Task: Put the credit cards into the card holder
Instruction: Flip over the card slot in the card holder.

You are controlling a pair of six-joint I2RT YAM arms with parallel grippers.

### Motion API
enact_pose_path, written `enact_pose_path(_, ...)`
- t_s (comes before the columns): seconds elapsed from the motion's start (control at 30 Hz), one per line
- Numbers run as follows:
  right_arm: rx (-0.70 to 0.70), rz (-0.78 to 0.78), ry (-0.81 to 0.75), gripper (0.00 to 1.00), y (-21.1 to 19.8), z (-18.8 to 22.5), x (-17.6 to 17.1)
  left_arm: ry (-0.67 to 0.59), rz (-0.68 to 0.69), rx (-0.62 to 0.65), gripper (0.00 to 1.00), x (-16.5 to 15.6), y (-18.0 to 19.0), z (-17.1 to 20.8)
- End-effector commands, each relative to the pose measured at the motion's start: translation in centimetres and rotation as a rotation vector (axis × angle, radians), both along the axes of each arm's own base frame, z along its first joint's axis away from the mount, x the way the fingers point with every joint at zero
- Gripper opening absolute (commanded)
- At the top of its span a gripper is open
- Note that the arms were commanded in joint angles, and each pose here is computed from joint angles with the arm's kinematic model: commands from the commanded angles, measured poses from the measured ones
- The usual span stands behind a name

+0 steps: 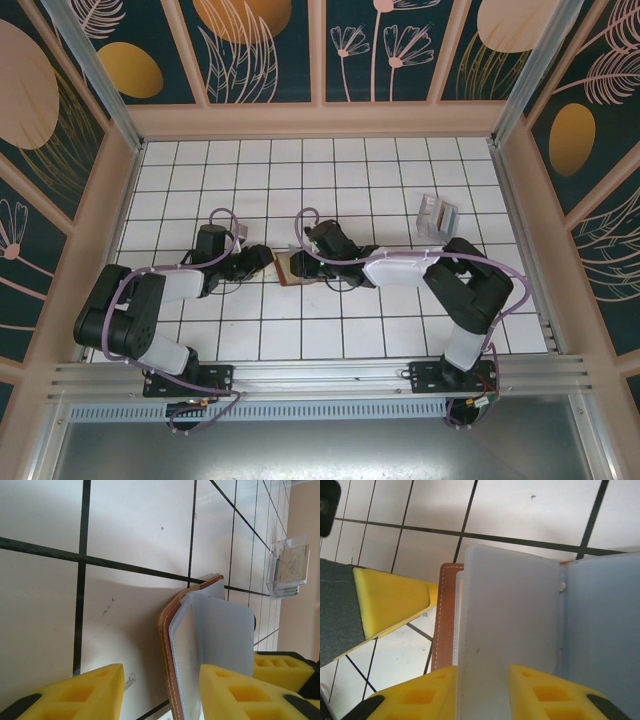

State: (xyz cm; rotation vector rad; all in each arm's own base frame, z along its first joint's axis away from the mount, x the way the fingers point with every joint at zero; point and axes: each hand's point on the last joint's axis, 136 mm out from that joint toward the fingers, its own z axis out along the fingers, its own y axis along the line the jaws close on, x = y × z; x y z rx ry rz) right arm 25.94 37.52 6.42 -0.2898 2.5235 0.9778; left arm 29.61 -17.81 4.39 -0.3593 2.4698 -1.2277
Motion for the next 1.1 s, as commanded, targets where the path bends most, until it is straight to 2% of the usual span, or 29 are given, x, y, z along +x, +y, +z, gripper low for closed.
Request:
enact_pose_path(0.0,0.015,-0.01,0.02,0.29,-0.4,-0.6,0.1,-0.022,-0.011,0.008,0.45,0.4,-0.1,0.3)
enact_pose_path(0.27,0.027,-0.011,0.026,0.28,-0.7,-0.6,0.3,-0.015,-0.01,0.026,0.45,0.3,0.1,-0.2)
enact_pose_path(0.4,0.071,0.003,0.036,0.23,-0.7,-0.3,0.2,-0.013,-0.007,0.027,0.45,0.2,0.2,-0.3)
enact_pose_path(0.87,0.12,-0.049,0.092,0.29,-2.7,-0.9,0.9,-0.017,-0.011,0.044,0.45,0.3,0.3,-0.4)
enact_pose_path(1.07,0.119,-0.064,0.102,0.26,-3.2,-1.1,1.2,-0.016,-0.005,0.039,0.45,0.2,0.4,-0.4)
